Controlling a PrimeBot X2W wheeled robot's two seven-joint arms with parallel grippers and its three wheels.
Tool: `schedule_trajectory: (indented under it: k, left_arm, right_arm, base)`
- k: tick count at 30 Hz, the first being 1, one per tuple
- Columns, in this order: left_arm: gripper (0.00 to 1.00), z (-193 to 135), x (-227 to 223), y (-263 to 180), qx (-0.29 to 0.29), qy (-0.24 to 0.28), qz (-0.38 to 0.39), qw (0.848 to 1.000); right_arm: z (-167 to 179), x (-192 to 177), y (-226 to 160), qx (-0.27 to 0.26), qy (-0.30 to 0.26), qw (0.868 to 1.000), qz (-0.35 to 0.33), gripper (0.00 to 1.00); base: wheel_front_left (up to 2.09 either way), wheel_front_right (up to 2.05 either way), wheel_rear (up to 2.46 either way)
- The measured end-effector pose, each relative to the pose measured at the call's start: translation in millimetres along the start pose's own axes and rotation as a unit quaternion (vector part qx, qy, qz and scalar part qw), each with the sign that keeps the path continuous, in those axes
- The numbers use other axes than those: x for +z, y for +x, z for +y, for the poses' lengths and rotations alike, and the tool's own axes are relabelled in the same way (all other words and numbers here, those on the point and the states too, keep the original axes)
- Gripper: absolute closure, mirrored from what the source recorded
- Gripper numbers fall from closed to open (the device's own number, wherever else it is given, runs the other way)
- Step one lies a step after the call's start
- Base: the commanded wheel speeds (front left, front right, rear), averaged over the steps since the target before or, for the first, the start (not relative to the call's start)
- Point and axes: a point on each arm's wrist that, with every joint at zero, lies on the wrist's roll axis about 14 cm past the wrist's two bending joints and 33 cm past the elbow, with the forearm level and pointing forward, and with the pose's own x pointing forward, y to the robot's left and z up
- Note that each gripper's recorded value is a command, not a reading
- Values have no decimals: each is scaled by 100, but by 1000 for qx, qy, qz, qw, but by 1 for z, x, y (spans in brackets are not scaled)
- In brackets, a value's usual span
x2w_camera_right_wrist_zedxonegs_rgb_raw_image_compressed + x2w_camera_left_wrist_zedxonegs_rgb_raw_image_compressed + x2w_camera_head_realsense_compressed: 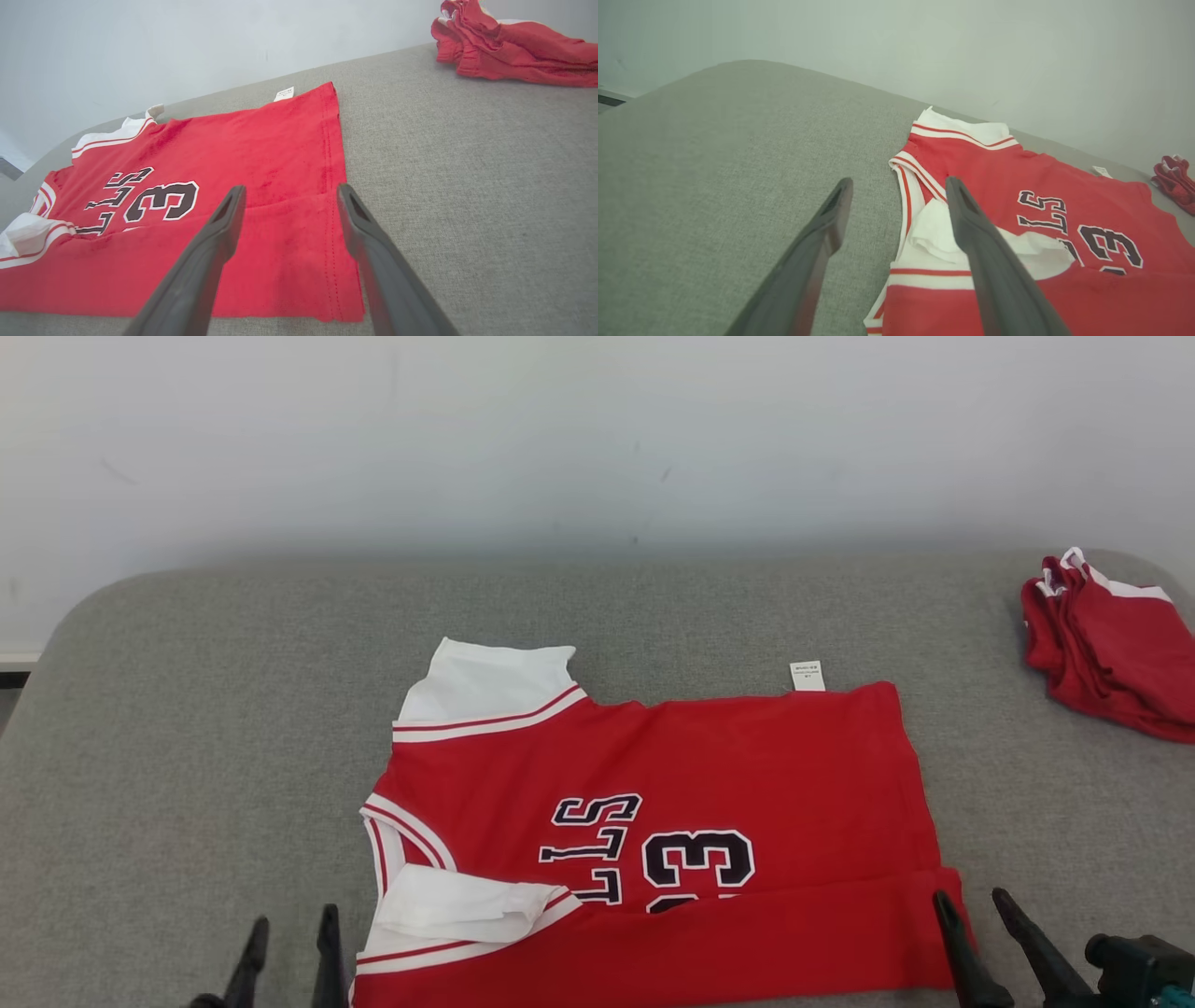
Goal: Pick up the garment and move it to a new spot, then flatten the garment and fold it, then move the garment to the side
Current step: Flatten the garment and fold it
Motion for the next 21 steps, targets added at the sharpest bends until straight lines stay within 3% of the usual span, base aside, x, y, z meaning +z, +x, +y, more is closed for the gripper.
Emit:
schedule_trajectory:
  k: [8, 21]
  left_arm:
    - [0, -7, 52, 4, -7, 51, -86, 995]
    - [0, -10, 67, 6, -11, 130, -107, 986]
  right_arm:
    - [18, 39, 1, 12, -17, 996, -85, 0]
    - [34, 61, 1, 7, -50, 988, -143, 0]
  base:
    - [0, 0, 0]
    - [0, 0, 0]
